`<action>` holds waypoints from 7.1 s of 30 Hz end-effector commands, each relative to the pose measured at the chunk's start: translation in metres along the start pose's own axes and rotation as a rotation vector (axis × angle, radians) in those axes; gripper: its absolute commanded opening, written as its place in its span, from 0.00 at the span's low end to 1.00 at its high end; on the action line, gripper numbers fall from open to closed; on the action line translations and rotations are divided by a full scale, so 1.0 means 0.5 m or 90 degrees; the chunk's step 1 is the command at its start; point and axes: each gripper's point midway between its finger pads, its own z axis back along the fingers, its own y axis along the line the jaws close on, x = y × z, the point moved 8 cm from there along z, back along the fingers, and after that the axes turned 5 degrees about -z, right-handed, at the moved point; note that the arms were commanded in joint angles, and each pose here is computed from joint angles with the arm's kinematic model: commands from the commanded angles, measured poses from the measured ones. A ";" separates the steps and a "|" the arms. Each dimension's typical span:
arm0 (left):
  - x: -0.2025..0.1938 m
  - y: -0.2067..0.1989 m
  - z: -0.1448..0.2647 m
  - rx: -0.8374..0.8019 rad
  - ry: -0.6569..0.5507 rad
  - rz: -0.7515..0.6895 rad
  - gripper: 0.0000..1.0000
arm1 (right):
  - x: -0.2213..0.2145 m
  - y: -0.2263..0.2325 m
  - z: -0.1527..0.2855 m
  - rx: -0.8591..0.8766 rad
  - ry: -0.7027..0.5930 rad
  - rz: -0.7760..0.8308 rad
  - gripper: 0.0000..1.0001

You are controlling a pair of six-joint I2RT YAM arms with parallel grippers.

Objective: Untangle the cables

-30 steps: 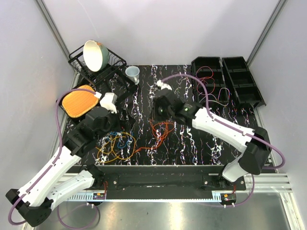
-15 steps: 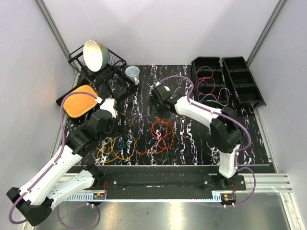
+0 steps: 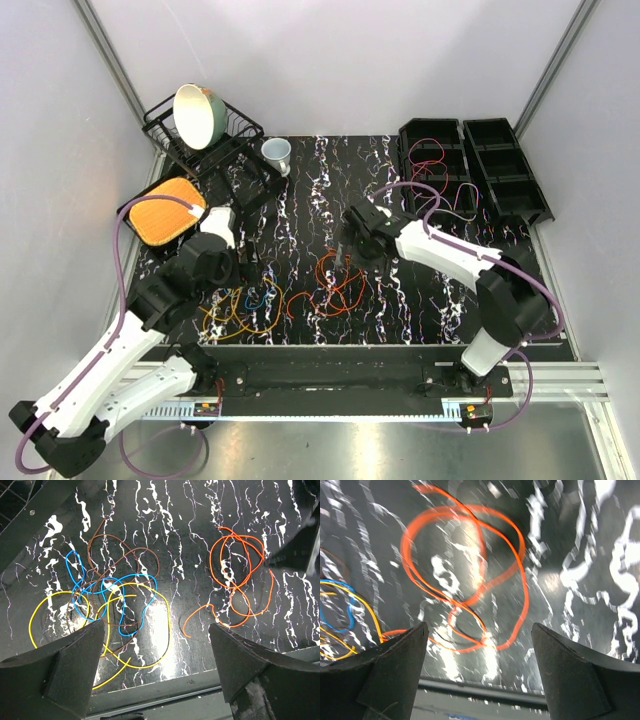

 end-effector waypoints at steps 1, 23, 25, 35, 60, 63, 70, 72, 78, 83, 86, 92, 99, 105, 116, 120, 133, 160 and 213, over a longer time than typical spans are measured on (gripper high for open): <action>0.013 0.000 0.008 -0.001 -0.037 0.012 0.89 | -0.036 -0.024 0.003 -0.022 0.024 -0.058 0.89; 0.014 0.005 0.030 -0.014 -0.070 0.019 0.89 | -0.030 0.007 -0.129 -0.178 0.046 0.001 0.84; 0.014 0.005 0.031 -0.014 -0.071 0.020 0.89 | -0.034 -0.001 -0.134 -0.189 0.050 0.005 0.77; 0.014 0.005 0.031 -0.014 -0.071 0.020 0.89 | -0.057 -0.049 -0.175 -0.283 0.081 0.048 0.03; 0.027 0.006 0.044 -0.005 -0.069 0.021 0.89 | 0.384 0.109 0.307 0.126 -0.332 -0.015 0.00; 0.037 0.012 0.071 -0.001 -0.064 0.013 0.89 | 0.417 0.105 0.328 0.139 -0.357 -0.020 0.00; 0.017 0.026 0.055 0.020 -0.090 0.002 0.90 | 0.526 0.082 0.355 0.148 -0.409 -0.041 0.00; 0.015 0.029 0.050 0.028 -0.088 0.002 0.90 | 0.553 0.079 0.371 0.157 -0.428 -0.047 0.00; 0.014 0.026 0.047 0.026 -0.081 -0.001 0.90 | 0.618 0.027 0.403 0.159 -0.483 -0.078 0.00; 0.013 0.027 0.045 0.027 -0.080 -0.002 0.90 | 0.666 -0.022 0.415 0.149 -0.530 -0.096 0.00; 0.013 0.026 0.044 0.028 -0.078 -0.004 0.90 | 0.708 -0.054 0.421 0.145 -0.575 -0.107 0.00; 0.012 0.026 0.038 0.034 -0.069 -0.005 0.90 | 0.792 -0.111 0.421 0.153 -0.663 -0.122 0.00; 0.013 0.025 0.034 0.038 -0.065 -0.006 0.90 | 0.872 -0.148 0.387 0.155 -0.753 -0.127 0.00; 0.011 0.025 0.028 0.044 -0.058 -0.008 0.90 | 0.914 -0.185 0.427 0.209 -0.825 -0.149 0.00; 0.010 0.024 0.023 0.049 -0.052 -0.008 0.90 | 0.887 -0.139 0.587 0.330 -0.934 -0.111 0.00; 0.010 0.024 0.022 0.053 -0.050 -0.008 0.90 | 0.908 -0.148 0.569 0.314 -0.962 -0.109 0.00; 0.007 0.026 0.018 0.067 -0.039 -0.007 0.89 | 0.992 -0.240 0.253 0.161 -0.885 -0.102 0.00; 0.010 0.032 0.034 0.063 -0.063 0.004 0.89 | 0.879 -0.271 0.150 0.155 -0.678 -0.178 0.77; -0.205 0.079 -0.206 0.316 0.130 0.261 0.29 | 0.244 -0.185 0.228 0.238 -0.295 -0.148 0.81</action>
